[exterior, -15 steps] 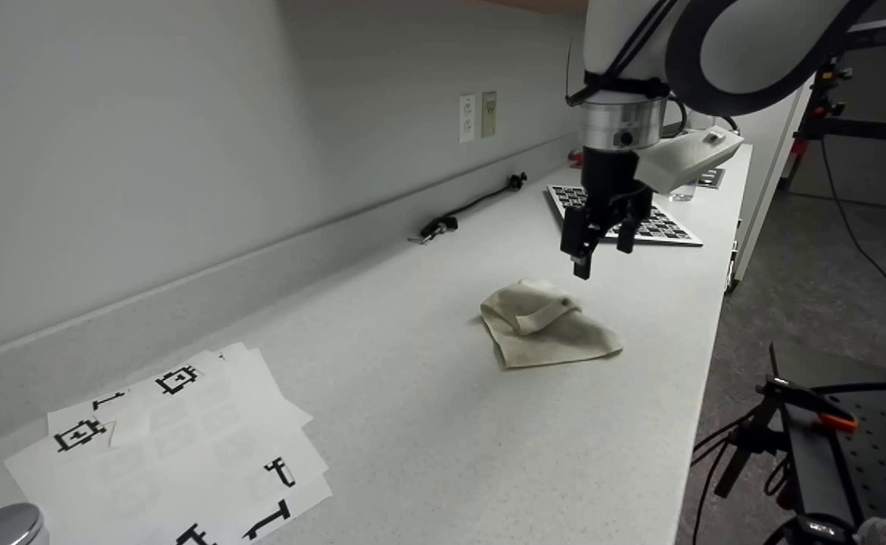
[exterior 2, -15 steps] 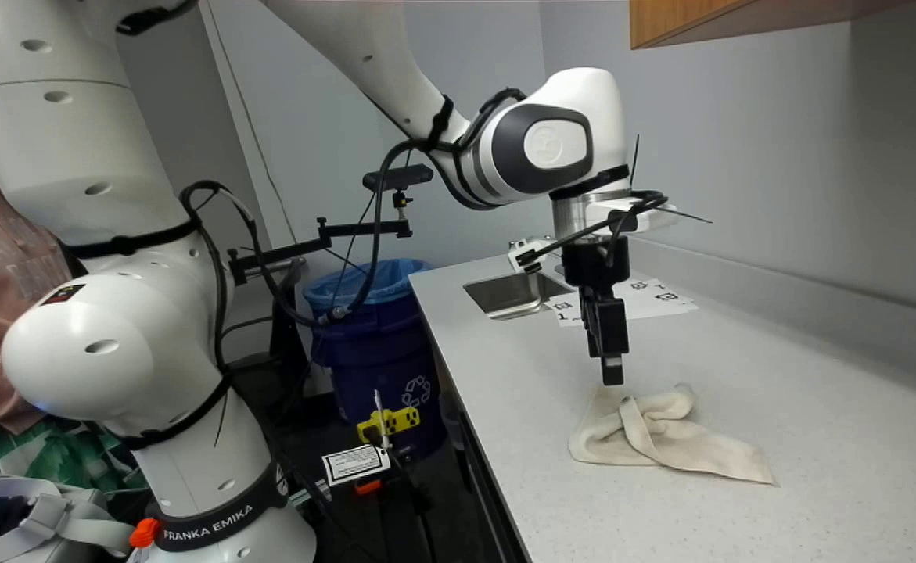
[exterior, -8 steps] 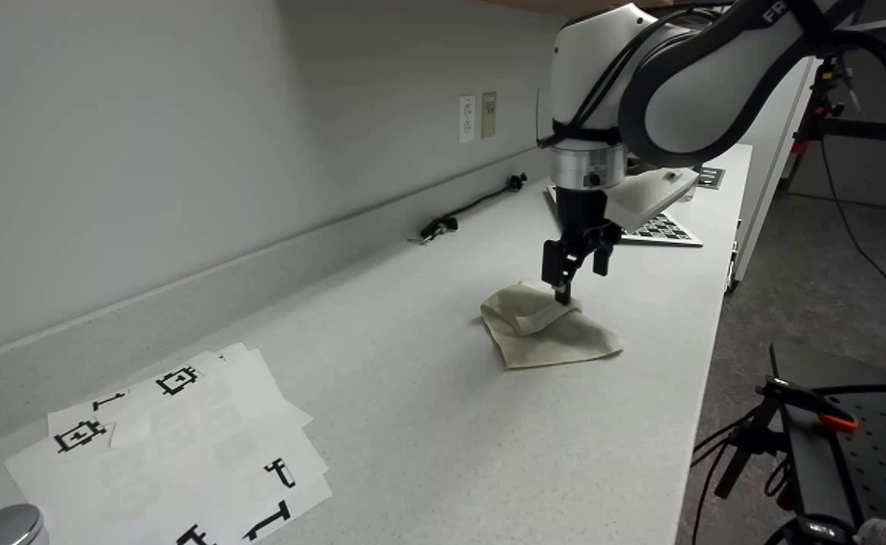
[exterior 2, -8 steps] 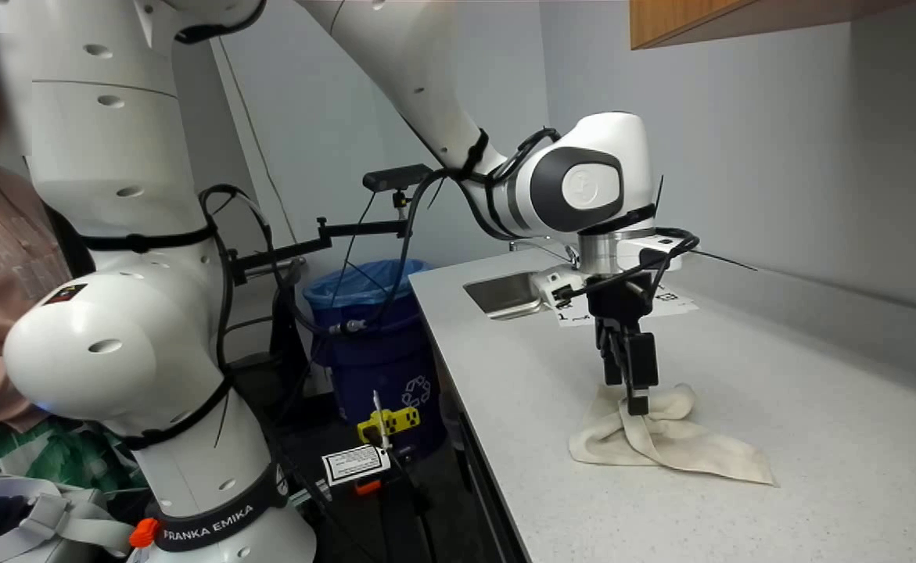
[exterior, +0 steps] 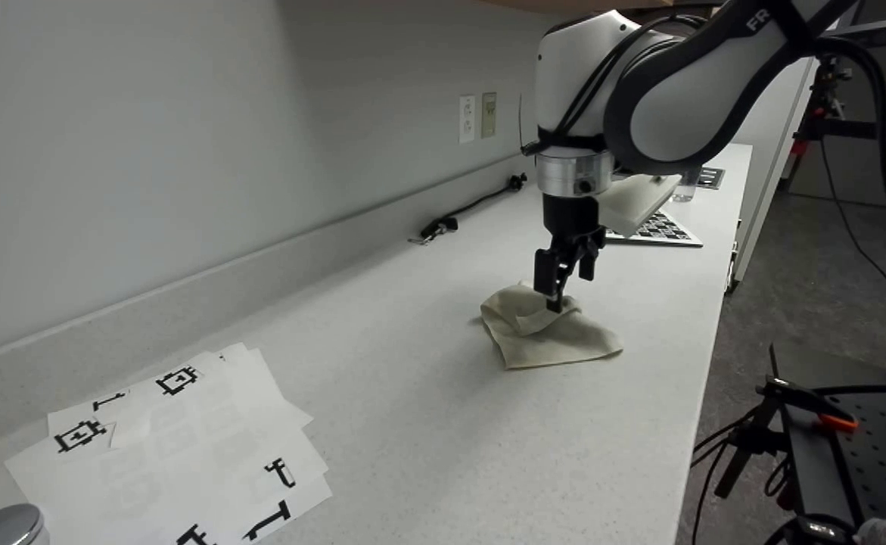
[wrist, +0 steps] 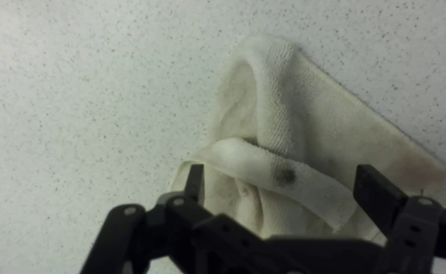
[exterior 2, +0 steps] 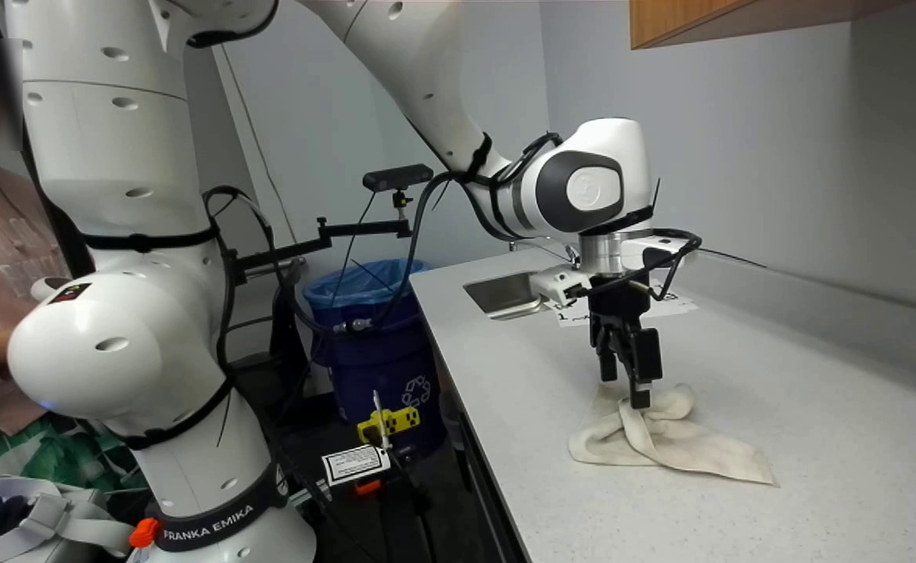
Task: Use the towel to wipe the counter
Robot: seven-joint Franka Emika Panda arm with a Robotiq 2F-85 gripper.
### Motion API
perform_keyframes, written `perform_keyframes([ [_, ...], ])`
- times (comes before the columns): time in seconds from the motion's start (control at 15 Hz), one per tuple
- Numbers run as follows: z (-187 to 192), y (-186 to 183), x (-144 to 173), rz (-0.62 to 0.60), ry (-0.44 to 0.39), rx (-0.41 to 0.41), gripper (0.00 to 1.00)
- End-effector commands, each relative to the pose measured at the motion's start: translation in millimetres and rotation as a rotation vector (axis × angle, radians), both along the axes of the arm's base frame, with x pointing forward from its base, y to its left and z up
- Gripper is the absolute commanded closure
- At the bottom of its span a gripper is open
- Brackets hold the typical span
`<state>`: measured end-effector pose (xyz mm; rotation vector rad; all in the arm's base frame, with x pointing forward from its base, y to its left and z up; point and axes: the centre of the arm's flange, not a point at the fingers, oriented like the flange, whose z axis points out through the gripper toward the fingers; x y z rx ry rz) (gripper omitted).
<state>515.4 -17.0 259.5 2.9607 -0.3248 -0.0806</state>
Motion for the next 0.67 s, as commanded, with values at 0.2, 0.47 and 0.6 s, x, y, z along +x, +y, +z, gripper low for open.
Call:
perform_keyframes([
  [0.2, -4.3, 0.4, 5.9, 0.038, -0.042, 0.002, 0.0],
  [0.47, -15.4, -3.2, 18.8, 0.091, -0.102, 0.002, 0.0],
  [0.6, -24.6, -9.9, 22.7, 0.099, -0.11, 0.009, 0.0],
])
